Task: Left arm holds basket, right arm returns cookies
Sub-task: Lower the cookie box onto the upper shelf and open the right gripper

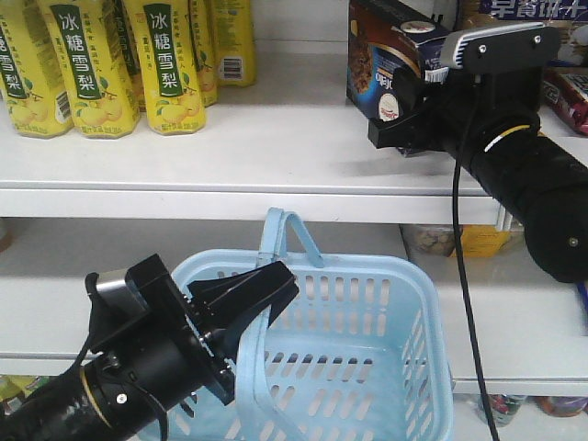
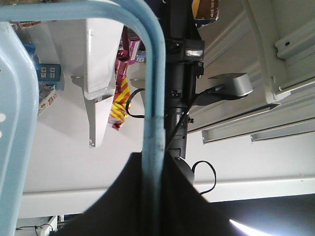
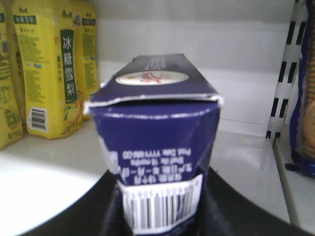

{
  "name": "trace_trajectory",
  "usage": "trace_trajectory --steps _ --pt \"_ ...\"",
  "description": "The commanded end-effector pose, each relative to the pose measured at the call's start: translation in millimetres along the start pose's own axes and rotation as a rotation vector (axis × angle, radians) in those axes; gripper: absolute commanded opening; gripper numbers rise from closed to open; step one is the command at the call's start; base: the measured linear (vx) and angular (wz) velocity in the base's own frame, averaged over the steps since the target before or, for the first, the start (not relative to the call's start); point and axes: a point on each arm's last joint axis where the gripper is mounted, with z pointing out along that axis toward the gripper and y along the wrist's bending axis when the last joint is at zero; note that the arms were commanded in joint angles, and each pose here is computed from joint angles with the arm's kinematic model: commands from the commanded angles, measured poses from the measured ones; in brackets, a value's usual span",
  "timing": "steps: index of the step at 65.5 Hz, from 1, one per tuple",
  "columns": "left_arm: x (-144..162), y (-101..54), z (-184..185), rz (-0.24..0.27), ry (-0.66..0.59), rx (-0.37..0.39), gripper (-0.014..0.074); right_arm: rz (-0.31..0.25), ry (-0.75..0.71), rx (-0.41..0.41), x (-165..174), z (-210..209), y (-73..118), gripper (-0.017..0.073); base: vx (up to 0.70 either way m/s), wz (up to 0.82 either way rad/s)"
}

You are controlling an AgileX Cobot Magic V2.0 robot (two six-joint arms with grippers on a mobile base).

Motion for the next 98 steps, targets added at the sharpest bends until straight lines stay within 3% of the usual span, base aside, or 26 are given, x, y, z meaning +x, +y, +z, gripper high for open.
trace_trajectory --steps 1,29,40,55,65,98 --pt "3.6 -39.2 0.1 0.000 0.034 0.324 -0.0003 -0.015 -0.117 0.018 -22.3 -2.0 -3.1 -0.0006 0.00 0.00" --pt "3.6 -39.2 0.1 0.000 0.034 0.324 -0.0003 -0.020 -0.120 0.016 -22.5 -2.1 -2.7 0.0022 0.00 0.00" --pt "3.6 -39.2 0.1 0.000 0.034 0.324 -0.0003 -0.021 -0.138 0.015 -28.6 -6.3 -3.0 0.0118 0.00 0.00" --pt "3.6 -39.2 0.1 0.000 0.034 0.324 -0.0003 -0.020 -0.136 0.014 -28.9 -6.8 -3.0 0.0320 0.00 0.00" --pt "3.6 -39.2 0.1 0.000 0.034 0.324 -0.0003 -0.019 -0.152 0.015 -33.5 -10.0 -3.3 0.0392 0.00 0.00" --pt "3.6 -39.2 0.1 0.000 0.034 0.324 -0.0003 -0.042 -0.200 -0.008 -59.1 -33.9 -2.8 0.0399 0.00 0.00"
